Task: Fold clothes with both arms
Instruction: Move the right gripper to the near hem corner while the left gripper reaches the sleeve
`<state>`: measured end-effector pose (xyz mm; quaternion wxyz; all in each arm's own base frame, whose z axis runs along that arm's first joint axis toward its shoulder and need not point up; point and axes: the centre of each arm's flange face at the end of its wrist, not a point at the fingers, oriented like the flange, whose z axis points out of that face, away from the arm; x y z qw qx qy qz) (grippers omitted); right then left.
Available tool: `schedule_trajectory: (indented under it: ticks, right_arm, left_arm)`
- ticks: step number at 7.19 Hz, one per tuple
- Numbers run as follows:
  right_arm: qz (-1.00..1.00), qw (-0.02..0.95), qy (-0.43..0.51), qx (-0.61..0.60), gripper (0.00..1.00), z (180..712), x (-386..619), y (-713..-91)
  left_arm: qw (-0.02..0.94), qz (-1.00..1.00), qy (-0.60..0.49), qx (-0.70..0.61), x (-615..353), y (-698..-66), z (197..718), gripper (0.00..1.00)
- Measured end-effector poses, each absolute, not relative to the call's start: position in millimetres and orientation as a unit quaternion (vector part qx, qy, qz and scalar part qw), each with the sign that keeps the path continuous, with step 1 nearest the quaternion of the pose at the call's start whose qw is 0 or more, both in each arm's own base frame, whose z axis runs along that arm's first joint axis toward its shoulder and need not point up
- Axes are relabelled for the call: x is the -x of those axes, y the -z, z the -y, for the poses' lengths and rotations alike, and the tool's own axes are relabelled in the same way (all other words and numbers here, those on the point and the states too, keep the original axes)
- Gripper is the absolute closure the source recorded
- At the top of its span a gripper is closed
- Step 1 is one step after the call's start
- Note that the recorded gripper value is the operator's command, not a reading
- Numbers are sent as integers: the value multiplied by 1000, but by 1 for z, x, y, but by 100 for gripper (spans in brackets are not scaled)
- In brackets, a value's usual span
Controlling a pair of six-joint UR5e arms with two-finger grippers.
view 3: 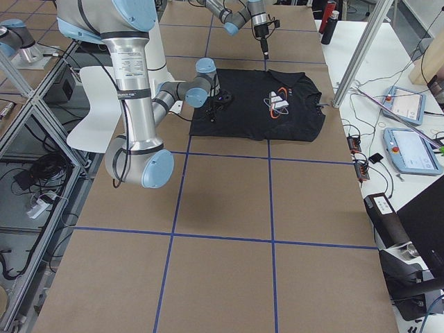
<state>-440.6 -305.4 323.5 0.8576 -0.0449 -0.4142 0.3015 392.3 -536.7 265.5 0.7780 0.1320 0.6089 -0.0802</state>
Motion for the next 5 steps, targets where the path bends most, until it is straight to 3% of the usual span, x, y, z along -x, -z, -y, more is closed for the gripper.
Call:
schedule_trajectory:
  ticks: [2, 3, 5]
  right_arm:
    - [399, 844, -353, 66, 1, 260, 458, -337]
    - [389, 834, -382, 83, 20, 243, 463, -343]
    - [365, 839, -394, 90, 24, 215, 465, -366]
  left_arm:
    - [773, -616, 91, -118, -375, -263, 517, 16]
    - [772, -617, 93, -118, -371, -262, 512, 13]
    - [771, -618, 95, -120, -368, -260, 509, 13]
